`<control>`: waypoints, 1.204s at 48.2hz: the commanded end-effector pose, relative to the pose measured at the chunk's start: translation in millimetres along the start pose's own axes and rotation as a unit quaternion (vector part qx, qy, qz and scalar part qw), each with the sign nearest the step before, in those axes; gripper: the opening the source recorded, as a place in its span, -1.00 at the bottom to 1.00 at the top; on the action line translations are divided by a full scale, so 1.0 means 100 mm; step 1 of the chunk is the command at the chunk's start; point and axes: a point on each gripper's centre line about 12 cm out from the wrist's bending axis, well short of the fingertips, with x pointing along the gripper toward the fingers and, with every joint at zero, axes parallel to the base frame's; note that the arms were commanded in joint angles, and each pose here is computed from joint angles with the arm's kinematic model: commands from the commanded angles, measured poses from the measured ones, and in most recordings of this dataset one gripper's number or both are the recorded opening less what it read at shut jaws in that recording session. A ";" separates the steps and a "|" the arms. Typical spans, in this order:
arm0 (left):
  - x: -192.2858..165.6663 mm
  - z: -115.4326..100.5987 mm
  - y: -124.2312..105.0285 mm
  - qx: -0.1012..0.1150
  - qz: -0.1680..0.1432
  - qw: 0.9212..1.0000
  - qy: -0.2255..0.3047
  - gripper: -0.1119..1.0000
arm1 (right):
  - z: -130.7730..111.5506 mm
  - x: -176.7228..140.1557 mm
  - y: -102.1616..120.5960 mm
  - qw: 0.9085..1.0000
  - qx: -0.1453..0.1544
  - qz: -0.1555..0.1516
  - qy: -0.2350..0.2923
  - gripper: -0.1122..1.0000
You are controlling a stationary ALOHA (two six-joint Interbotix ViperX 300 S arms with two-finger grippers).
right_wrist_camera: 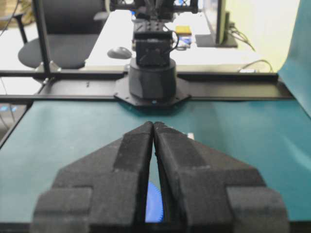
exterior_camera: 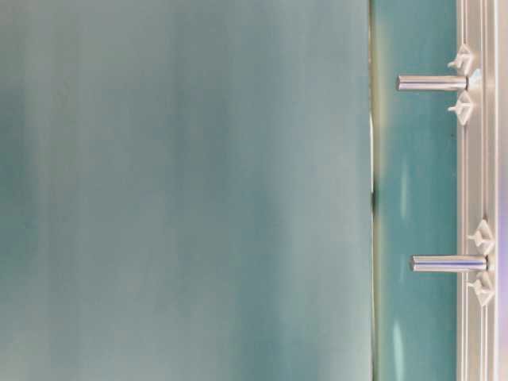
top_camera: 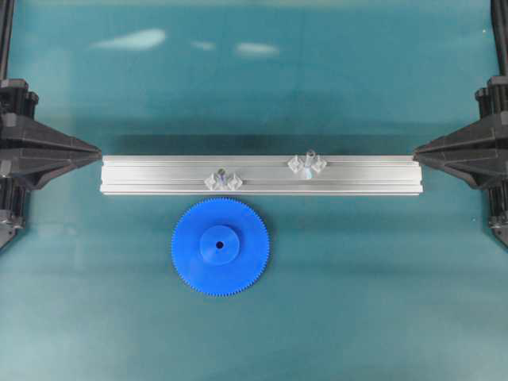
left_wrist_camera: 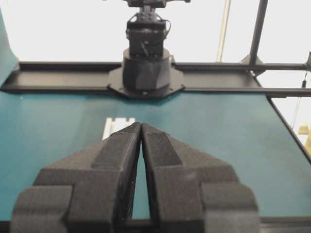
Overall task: Insert the large gear onto the shaft.
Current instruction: 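Move the left gripper over the blue gear's center hub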
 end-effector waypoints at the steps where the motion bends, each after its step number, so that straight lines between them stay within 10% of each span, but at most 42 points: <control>1: 0.03 0.02 -0.04 -0.016 -0.011 1.000 0.009 -0.60 | 0.03 0.03 -0.01 1.000 0.001 -0.002 -0.001 -0.51; 15: 0.12 0.01 -0.09 -0.039 -0.018 0.995 0.091 -0.83 | -0.13 0.01 -0.01 0.995 0.058 -0.009 0.076 -0.73; 58: 0.75 -0.52 -0.30 -0.029 -0.042 0.964 0.260 -0.83 | -0.46 -0.19 -0.05 0.970 0.062 -0.026 0.234 -0.73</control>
